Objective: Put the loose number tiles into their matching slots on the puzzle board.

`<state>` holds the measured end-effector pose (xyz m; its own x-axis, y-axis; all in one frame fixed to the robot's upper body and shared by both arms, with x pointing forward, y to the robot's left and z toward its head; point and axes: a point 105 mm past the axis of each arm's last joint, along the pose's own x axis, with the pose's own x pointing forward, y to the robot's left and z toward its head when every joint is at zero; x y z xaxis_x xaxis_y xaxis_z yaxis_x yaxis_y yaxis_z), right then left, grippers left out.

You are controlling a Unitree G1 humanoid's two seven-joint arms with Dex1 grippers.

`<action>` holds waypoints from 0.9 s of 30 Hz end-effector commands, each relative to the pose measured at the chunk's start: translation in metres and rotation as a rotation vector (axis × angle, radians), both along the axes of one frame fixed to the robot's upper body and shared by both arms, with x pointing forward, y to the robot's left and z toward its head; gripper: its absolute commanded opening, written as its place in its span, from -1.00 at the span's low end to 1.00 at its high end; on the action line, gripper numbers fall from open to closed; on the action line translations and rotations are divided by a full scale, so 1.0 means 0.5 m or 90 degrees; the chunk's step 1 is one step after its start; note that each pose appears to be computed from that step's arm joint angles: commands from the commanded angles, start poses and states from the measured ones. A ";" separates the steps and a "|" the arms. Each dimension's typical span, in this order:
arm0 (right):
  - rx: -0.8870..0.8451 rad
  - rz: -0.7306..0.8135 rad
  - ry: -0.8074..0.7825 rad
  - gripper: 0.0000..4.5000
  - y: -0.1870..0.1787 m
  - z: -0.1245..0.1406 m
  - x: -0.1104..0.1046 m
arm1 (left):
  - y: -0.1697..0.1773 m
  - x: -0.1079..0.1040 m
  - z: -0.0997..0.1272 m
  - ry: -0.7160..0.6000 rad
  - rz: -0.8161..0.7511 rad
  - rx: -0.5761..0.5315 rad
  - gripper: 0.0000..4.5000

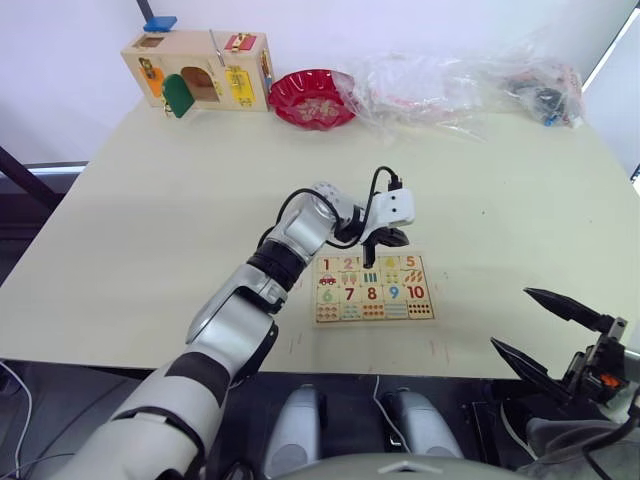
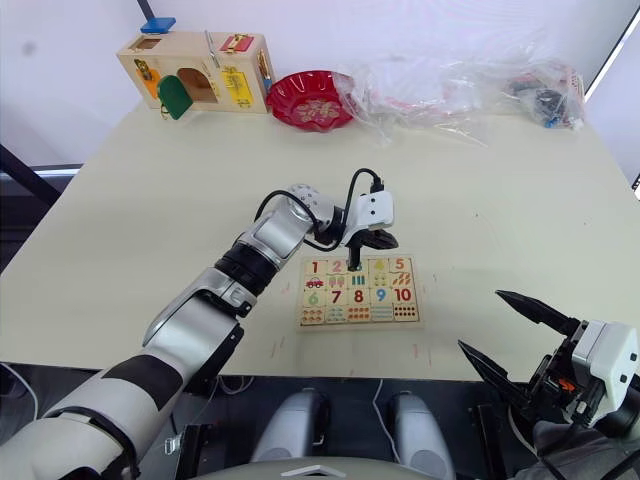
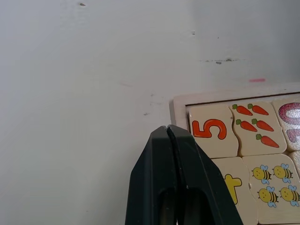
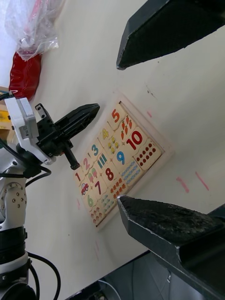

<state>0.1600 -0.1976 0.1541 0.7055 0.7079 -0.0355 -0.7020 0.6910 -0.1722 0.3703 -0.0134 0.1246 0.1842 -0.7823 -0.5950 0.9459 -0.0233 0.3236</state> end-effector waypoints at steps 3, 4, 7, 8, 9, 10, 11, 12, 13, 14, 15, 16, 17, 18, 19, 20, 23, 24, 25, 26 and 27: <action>-0.001 0.008 -0.011 1.00 0.008 0.010 -0.005 | -0.013 -0.012 0.002 -0.007 -0.028 -0.002 -0.99; -0.001 0.007 -0.011 1.00 0.008 0.010 -0.005 | -0.013 -0.014 0.000 -0.006 -0.031 0.000 -0.99; -0.002 0.007 -0.012 1.00 0.008 0.010 -0.005 | -0.013 -0.014 -0.002 -0.007 -0.030 0.005 -0.99; -0.002 0.007 -0.012 1.00 0.008 0.010 -0.005 | -0.013 -0.013 -0.003 -0.008 -0.029 0.006 -0.99; -0.002 0.007 -0.012 1.00 0.008 0.010 -0.005 | -0.013 -0.013 -0.002 -0.009 -0.029 0.007 -0.99; -0.002 0.007 -0.012 1.00 0.008 0.010 -0.005 | -0.013 -0.012 -0.002 -0.009 -0.029 0.007 -0.99; -0.002 0.007 -0.012 1.00 0.008 0.011 -0.005 | -0.013 -0.012 -0.002 -0.010 -0.028 0.007 -0.99; -0.002 0.007 -0.012 1.00 0.008 0.011 -0.005 | -0.013 -0.011 -0.002 -0.011 -0.027 0.007 -0.99; -0.003 0.007 -0.012 1.00 0.007 0.010 -0.005 | -0.013 -0.011 -0.002 -0.011 -0.027 0.008 -0.99; -0.003 0.007 -0.012 1.00 0.007 0.011 -0.005 | -0.014 -0.010 -0.003 -0.012 -0.028 0.009 -0.99; -0.003 0.007 -0.012 1.00 0.007 0.011 -0.005 | -0.014 -0.010 -0.003 -0.012 -0.028 0.009 -0.99; -0.003 0.008 -0.012 1.00 0.007 0.011 -0.005 | -0.014 -0.010 -0.004 -0.012 -0.027 0.010 -0.99; -0.004 0.008 -0.013 1.00 0.007 0.011 -0.005 | -0.013 -0.010 -0.005 -0.012 -0.028 0.012 -0.99; -0.004 0.008 -0.013 1.00 0.007 0.011 -0.005 | -0.013 -0.010 -0.007 -0.012 -0.028 0.014 -0.99; -0.004 0.008 -0.013 1.00 0.007 0.011 -0.005 | -0.013 -0.011 -0.008 -0.012 -0.029 0.016 -0.99; -0.004 0.008 -0.013 1.00 0.007 0.011 -0.005 | -0.013 -0.012 -0.008 -0.012 -0.030 0.016 -0.99; -0.004 0.008 -0.012 1.00 0.007 0.011 -0.005 | -0.013 -0.014 -0.010 -0.011 -0.034 0.020 -0.99; -0.004 0.008 -0.012 1.00 0.007 0.012 -0.005 | -0.013 -0.014 -0.011 -0.011 -0.034 0.021 -0.99; -0.004 0.008 -0.012 1.00 0.007 0.012 -0.005 | -0.013 -0.014 -0.011 -0.012 -0.033 0.021 -0.99; -0.004 0.008 -0.012 1.00 0.007 0.012 -0.005 | -0.013 -0.013 -0.011 -0.011 -0.033 0.022 -0.99; -0.004 0.008 -0.012 1.00 0.007 0.012 -0.005 | -0.013 -0.013 -0.011 -0.011 -0.033 0.022 -0.99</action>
